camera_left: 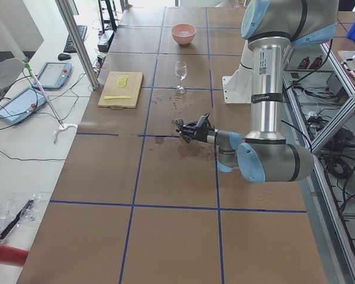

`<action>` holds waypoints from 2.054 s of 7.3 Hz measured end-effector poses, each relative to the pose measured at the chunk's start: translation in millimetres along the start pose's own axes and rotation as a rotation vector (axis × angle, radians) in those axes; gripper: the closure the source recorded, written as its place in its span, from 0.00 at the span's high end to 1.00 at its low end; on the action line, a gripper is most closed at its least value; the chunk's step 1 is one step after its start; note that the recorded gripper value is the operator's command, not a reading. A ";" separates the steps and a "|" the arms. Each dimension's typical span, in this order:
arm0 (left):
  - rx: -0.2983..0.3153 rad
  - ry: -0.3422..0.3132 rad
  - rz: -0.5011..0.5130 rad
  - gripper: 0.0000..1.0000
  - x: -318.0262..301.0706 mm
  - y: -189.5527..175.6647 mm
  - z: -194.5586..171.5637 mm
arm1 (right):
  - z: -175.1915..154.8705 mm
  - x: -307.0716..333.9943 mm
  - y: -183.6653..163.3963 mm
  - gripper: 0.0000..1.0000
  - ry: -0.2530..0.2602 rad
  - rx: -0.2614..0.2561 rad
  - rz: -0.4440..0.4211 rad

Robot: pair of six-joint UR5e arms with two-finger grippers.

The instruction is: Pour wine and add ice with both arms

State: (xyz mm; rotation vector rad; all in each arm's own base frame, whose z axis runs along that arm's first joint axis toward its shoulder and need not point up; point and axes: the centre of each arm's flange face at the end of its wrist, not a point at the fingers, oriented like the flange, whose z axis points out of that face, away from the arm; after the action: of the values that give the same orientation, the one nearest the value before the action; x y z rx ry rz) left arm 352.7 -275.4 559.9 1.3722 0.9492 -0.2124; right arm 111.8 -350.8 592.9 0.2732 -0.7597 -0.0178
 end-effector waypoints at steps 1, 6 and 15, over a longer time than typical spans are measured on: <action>0.000 -0.008 0.004 0.00 3.3 -0.3 5.5 | -0.1 0.1 0.0 1.00 0.000 0.000 0.000; -0.025 -0.034 0.045 0.00 11.4 13.5 22.2 | -0.7 0.2 -0.6 1.00 0.000 0.002 0.000; -0.039 -0.041 0.063 0.20 10.9 23.2 26.6 | -1.4 0.7 -0.5 1.00 0.001 0.004 0.002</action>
State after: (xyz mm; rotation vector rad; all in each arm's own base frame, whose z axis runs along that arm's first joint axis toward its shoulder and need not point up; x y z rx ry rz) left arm 386.2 -289.2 567.0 1.3548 0.8711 -0.1727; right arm 113.3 -351.0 592.3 0.2762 -0.7590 -0.0146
